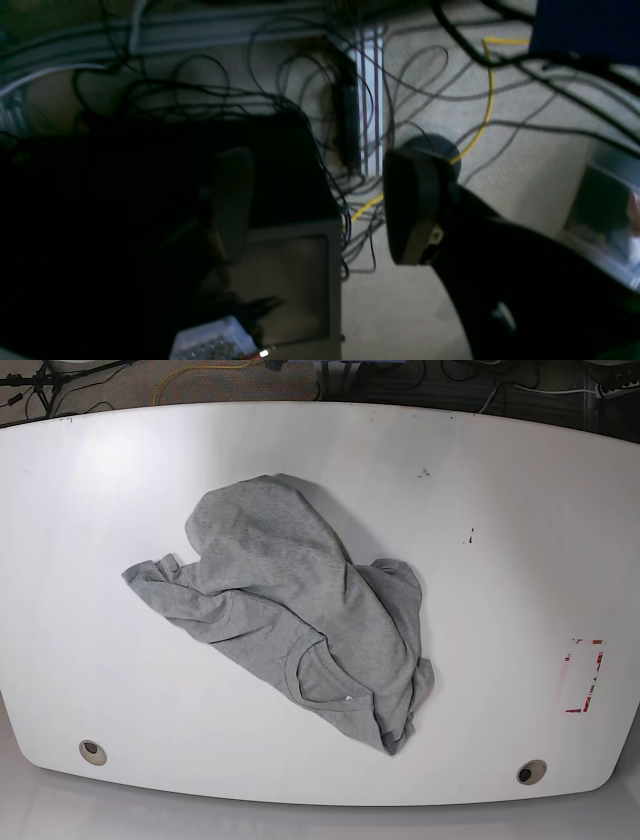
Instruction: Fold the T-shirt properly
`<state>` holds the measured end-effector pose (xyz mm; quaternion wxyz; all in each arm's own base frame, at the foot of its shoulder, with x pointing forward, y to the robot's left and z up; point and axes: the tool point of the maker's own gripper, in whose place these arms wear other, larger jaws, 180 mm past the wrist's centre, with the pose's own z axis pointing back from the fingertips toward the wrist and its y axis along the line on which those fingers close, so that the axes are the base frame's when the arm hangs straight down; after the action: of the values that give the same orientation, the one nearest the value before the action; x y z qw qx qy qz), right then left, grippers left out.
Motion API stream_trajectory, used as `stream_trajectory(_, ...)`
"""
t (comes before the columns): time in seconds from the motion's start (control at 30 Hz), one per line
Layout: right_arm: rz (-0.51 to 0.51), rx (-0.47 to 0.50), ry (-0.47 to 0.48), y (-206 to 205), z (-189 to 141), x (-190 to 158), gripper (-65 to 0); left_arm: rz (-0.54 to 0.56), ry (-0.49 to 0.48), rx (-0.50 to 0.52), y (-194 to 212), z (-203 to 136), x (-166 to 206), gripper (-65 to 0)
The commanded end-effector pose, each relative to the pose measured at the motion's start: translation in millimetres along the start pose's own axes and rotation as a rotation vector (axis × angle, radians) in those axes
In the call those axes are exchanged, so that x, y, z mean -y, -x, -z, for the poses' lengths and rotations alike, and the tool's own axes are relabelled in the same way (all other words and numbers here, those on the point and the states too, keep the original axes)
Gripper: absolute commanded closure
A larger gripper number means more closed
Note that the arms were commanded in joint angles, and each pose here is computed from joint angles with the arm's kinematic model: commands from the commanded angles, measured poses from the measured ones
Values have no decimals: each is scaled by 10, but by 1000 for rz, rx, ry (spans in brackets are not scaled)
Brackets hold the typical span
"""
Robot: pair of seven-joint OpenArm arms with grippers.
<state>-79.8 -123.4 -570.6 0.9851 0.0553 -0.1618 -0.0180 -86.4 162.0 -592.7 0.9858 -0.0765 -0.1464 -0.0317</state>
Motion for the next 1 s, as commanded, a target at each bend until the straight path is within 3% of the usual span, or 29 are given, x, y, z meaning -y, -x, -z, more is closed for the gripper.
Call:
stream_trajectory(0.0,4,-5,3,85,-94,-5,-425,6,0,5,54,-84,-14,-385)
stream_trajectory(0.63,-11,44,13,-34,-348,-72,-427,46,11,85,-178,-260,21,-378)
stream_trajectory(0.97,-53,109,30,-234,-623,-5,-424,72,18,158,-326,-574,99,-371)
